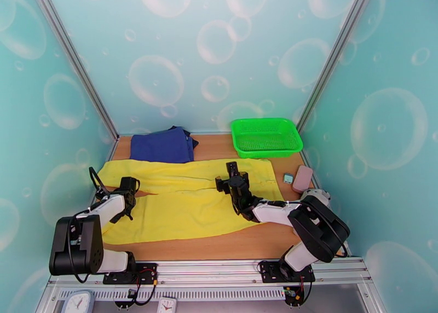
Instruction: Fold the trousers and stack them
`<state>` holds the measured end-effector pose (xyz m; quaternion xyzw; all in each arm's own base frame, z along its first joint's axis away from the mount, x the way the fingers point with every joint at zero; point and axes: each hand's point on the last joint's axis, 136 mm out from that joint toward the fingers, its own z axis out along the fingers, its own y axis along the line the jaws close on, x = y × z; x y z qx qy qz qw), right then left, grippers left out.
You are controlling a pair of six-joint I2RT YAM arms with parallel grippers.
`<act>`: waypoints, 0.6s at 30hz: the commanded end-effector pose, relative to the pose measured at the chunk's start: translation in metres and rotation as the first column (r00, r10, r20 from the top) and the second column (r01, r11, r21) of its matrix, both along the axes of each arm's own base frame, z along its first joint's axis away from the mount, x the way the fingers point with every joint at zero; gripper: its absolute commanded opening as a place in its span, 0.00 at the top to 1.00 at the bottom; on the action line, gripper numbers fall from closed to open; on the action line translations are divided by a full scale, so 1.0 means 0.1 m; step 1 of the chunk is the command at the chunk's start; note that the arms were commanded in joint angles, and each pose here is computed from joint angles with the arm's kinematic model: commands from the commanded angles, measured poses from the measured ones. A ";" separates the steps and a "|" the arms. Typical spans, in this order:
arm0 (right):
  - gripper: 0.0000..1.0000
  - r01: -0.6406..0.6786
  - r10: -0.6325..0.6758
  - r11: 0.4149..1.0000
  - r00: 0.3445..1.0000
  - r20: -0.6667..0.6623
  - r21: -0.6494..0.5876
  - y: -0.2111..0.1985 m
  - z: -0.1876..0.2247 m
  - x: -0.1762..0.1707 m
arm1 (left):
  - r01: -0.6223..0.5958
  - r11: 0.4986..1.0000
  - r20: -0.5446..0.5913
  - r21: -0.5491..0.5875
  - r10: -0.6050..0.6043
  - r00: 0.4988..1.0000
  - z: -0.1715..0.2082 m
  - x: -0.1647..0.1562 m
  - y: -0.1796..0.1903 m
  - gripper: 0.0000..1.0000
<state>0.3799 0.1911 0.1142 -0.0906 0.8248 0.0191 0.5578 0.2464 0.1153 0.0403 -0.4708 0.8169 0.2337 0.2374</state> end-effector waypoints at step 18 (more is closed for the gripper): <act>0.01 -0.001 0.002 1.000 0.999 -0.042 0.006 0.08 -0.15 0.06 | 0.000 0.998 -0.023 -0.060 -0.001 1.000 -0.11 0.08 0.02 0.46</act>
